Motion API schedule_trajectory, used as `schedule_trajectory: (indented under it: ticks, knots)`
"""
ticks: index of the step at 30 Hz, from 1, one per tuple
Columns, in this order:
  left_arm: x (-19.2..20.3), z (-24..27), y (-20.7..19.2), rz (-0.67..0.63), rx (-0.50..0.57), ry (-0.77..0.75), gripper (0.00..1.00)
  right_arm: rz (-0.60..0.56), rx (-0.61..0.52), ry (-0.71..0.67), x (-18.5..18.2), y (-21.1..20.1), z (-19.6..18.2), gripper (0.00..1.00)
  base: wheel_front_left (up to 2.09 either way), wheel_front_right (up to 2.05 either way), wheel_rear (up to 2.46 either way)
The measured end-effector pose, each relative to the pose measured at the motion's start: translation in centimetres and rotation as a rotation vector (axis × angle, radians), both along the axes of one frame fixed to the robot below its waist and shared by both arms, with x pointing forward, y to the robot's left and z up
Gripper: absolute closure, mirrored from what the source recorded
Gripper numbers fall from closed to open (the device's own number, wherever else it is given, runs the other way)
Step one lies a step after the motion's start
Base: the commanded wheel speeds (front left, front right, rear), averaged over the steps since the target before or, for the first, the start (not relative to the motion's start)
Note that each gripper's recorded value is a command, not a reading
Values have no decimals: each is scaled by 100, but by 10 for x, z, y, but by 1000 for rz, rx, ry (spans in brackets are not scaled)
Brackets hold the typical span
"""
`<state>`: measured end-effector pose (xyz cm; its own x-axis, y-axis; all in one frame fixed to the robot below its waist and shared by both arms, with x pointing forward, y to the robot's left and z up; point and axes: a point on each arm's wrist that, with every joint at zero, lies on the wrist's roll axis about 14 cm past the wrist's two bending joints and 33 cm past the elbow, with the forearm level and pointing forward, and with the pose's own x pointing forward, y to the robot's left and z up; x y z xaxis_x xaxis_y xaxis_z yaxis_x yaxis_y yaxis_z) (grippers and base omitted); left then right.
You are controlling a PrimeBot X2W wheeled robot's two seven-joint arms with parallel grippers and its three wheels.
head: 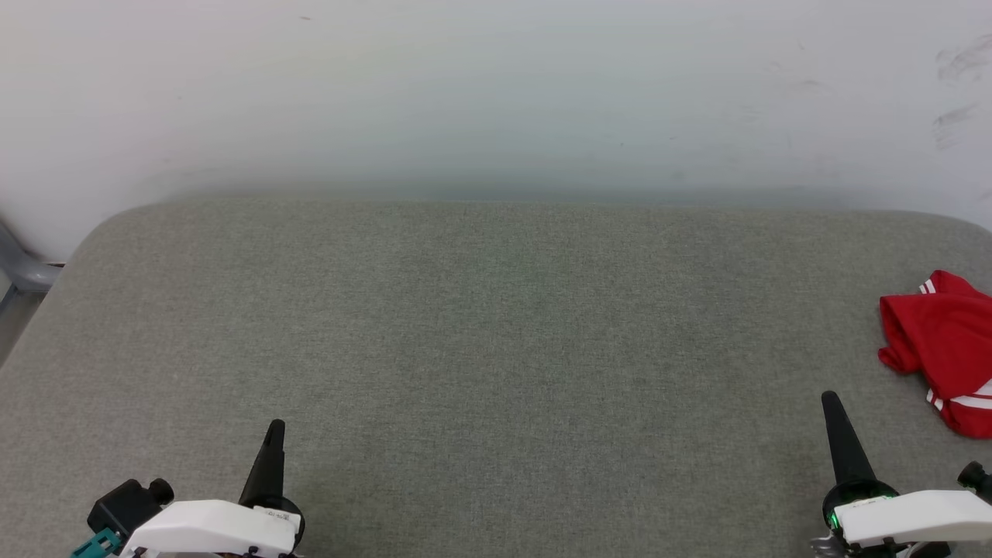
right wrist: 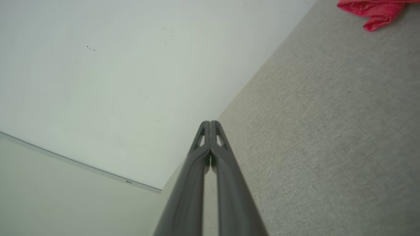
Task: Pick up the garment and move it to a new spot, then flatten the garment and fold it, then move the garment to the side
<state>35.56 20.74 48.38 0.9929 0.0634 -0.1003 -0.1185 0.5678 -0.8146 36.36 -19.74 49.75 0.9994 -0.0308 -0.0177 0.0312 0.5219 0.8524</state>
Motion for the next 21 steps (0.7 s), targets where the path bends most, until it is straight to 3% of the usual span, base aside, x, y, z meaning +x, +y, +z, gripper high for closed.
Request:
schedule_trajectory:
  ticks: [21]
  knots:
    - [11, 4, -3, -6, -235, -26, 100, 7, 211, 4, 9, -1, 1, 100, 0, 0, 0]
